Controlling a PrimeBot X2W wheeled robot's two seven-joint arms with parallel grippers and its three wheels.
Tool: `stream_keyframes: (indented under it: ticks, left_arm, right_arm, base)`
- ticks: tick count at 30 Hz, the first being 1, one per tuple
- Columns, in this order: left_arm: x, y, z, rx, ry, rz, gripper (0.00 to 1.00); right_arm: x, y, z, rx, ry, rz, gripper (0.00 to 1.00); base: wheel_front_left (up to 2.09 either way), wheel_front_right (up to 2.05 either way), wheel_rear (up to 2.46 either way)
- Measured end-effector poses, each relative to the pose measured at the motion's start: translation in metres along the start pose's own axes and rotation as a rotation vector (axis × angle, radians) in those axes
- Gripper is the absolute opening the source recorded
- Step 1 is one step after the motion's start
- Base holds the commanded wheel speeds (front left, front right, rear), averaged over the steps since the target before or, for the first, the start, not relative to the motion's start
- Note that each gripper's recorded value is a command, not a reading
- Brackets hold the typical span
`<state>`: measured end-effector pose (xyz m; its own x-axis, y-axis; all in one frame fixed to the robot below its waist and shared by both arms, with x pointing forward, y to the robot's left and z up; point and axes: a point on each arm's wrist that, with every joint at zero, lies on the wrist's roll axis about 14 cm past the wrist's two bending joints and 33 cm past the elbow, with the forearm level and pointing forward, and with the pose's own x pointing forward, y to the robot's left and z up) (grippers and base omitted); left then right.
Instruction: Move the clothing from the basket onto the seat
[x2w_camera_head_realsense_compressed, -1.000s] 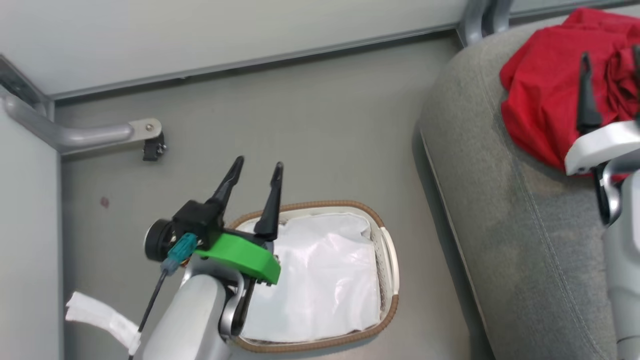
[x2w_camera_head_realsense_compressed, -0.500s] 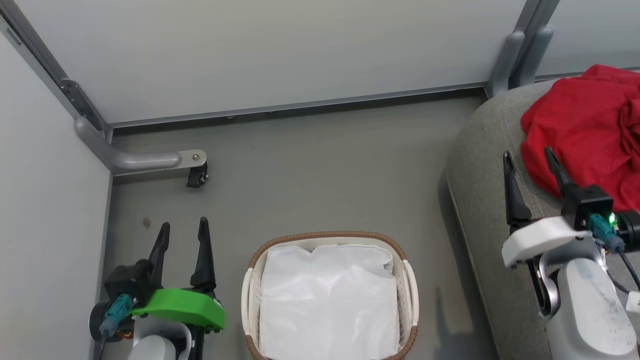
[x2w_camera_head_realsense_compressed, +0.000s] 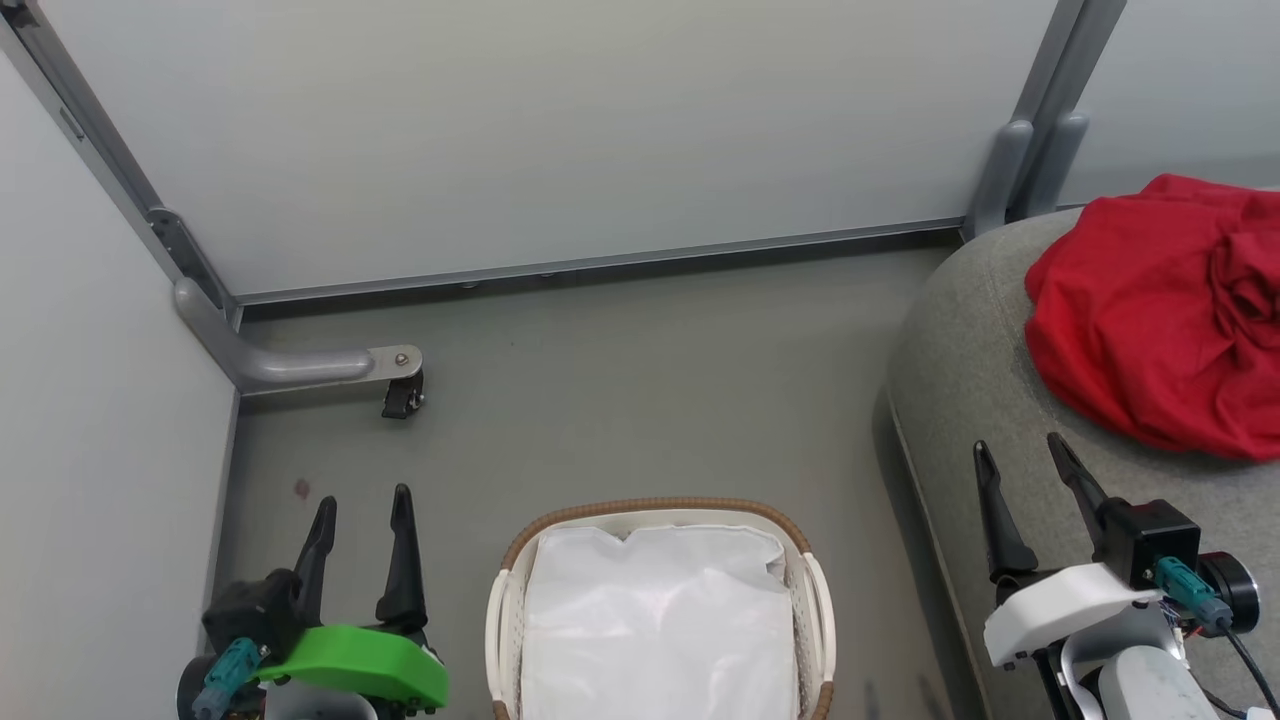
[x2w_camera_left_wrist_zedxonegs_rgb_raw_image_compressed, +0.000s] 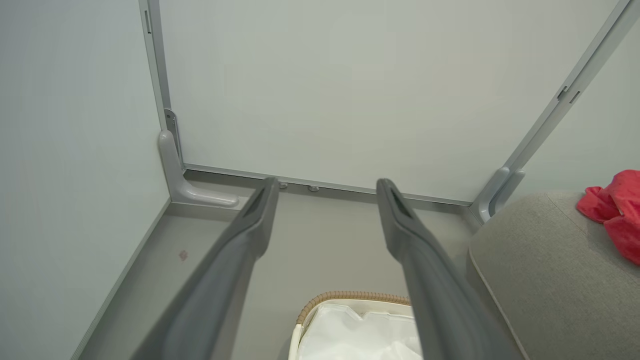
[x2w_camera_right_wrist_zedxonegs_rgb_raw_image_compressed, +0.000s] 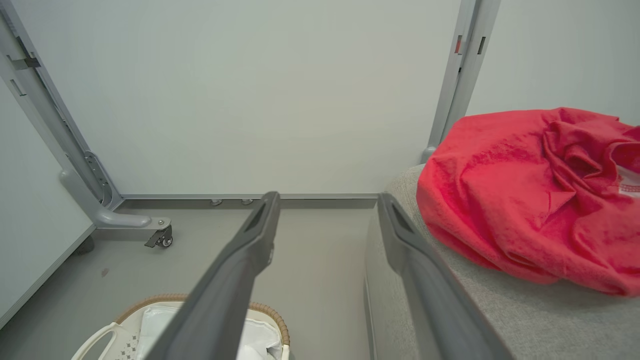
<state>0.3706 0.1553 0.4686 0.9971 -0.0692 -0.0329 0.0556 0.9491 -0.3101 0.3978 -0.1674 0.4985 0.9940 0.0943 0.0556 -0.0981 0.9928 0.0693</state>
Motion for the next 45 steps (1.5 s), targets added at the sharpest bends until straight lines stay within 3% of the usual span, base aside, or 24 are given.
stream_keyframes:
  ticks: [19, 20, 27, 45]
  left_arm:
    - [-0.005, 0.001, -0.006, -0.009, 0.019, 0.005, 1.0]
    - [-0.006, 0.001, -0.007, -0.01, 0.021, 0.006, 0.0]
    - [-0.012, 0.006, -0.024, -0.035, 0.079, 0.031, 0.0]
    - [-0.01, 0.023, -0.018, -0.321, 0.08, 0.117, 0.0]
  right_arm:
    - [-0.003, 0.004, 0.001, 0.006, -0.002, 0.012, 1.0]
    - [-0.003, 0.005, 0.0, 0.007, 0.0, 0.013, 0.0]
    - [-0.014, 0.004, -0.025, 0.053, 0.085, -0.008, 0.0]
    - [-0.014, -0.01, -0.023, 0.385, 0.089, -0.103, 0.0]
  base:
    - [0.0, 0.0, 0.0]
    - [0.0, 0.0, 0.0]
    - [0.0, 0.0, 0.0]
    - [0.0, 0.0, 0.0]
